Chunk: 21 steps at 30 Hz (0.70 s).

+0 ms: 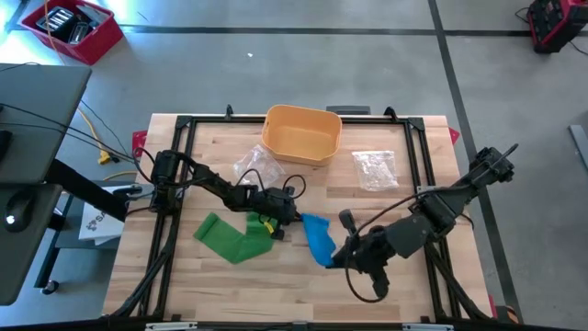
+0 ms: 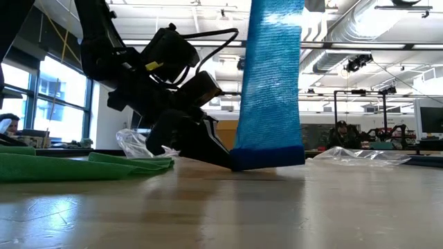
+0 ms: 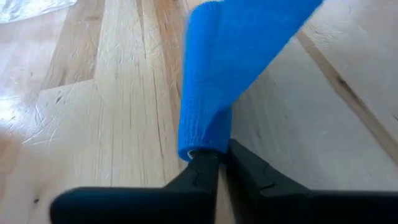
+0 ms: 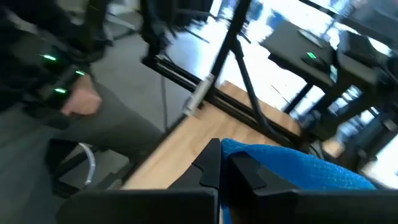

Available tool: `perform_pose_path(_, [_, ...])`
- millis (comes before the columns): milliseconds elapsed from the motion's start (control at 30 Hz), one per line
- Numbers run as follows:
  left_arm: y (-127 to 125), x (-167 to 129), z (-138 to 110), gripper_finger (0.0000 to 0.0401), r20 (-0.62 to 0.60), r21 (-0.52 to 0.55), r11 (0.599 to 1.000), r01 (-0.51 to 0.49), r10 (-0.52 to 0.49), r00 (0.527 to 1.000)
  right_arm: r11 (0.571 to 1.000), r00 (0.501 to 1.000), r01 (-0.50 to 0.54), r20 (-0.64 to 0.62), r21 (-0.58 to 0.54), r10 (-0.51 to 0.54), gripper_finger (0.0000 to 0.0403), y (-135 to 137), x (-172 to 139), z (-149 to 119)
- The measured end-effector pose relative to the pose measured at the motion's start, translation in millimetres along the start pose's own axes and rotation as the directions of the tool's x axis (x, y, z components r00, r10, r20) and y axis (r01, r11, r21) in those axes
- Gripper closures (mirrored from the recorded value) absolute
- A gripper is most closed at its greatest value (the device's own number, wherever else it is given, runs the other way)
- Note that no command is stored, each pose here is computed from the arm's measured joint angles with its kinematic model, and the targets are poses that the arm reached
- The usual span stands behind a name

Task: Roll bandage
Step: Roll the blue bandage

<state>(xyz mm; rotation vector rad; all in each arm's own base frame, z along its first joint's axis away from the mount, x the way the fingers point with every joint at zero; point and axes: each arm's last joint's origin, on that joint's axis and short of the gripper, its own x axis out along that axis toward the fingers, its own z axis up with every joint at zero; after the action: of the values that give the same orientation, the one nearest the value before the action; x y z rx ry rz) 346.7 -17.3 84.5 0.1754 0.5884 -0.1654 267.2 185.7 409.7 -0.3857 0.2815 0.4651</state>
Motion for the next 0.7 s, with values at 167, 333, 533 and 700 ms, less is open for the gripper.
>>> perform_pose_path(167, [0, 0, 0, 0.0395, -0.001, 0.0, 1.0, 0.0, 0.0, 1.0, 0.999, 0.999, -0.022, 0.048, -0.036, 0.024, 0.0403, 2, -7, 9])
perform_pose_path(333, [0, 0, 0, 0.0398, -0.005, -0.001, 1.0, -0.003, 0.003, 1.0, 0.997, 0.994, -0.033, 0.103, -0.071, 0.041, 0.0403, 5, -18, 24])
perform_pose_path(533, [0, 0, -4, 0.0399, -0.059, 0.005, 1.0, -0.011, 0.011, 0.998, 0.994, 0.984, -0.061, 0.163, -0.093, 0.076, 0.0403, 13, -32, 41])
perform_pose_path(700, [-1, 0, -6, 0.04, -0.076, 0.02, 1.0, -0.008, 0.01, 0.997, 0.988, 0.976, -0.04, 0.207, -0.146, 0.07, 0.0403, 14, -43, 53])
